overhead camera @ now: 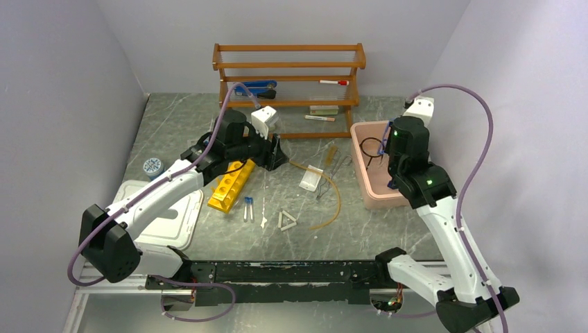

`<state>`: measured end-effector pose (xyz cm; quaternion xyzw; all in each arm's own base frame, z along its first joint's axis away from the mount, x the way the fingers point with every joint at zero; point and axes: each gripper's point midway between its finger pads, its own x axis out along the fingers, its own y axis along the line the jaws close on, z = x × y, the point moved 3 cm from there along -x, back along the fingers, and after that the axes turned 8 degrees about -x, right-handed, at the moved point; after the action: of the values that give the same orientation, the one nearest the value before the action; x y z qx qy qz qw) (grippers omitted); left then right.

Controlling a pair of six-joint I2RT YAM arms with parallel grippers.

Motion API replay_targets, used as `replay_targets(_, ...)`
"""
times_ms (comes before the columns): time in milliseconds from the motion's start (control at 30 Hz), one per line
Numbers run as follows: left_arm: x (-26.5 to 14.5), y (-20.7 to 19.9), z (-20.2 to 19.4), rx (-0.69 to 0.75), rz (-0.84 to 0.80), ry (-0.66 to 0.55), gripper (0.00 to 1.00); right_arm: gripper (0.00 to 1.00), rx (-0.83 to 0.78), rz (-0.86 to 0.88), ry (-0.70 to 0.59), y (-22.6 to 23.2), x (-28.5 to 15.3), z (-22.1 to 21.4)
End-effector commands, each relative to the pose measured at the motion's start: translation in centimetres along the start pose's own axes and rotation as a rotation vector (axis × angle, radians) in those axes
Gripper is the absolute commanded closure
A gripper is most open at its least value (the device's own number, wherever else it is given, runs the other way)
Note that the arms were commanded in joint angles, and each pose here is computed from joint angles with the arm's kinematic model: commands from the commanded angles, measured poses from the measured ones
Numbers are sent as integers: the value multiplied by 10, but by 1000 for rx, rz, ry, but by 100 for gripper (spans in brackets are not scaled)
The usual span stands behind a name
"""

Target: Organize the chemistry lab equipment

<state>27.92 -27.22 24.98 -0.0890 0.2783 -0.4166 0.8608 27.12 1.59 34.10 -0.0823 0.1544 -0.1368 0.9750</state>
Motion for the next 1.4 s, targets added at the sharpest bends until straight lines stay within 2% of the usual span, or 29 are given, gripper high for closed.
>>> replay_targets(0, -2, 1, 2, -6, 2, -7, 34, 100, -122, -172, 87, -30, -1, -20)
replay_targets(333, 1, 2, -9, -34, -8, 18, 35, 100, -321, -242, 275, -28, 30, -83)
replay_targets(700, 4, 3, -12, -59, -1, 43, 35, 100, -455, -279, 362, -21, 89, -125)
replay_targets(900, 1, -2, -9, -72, -11, 64, 36, 100, -425, -253, 330, -26, 117, -139)
replay_targets(1267, -4, -1, -10, -71, 4, 52, 36, 78, -309, -146, 284, -28, 155, -137)
replay_targets(1367, -5, 0, -12, -72, 10, 50, 36, 76, -272, -121, 284, -23, 158, -135)
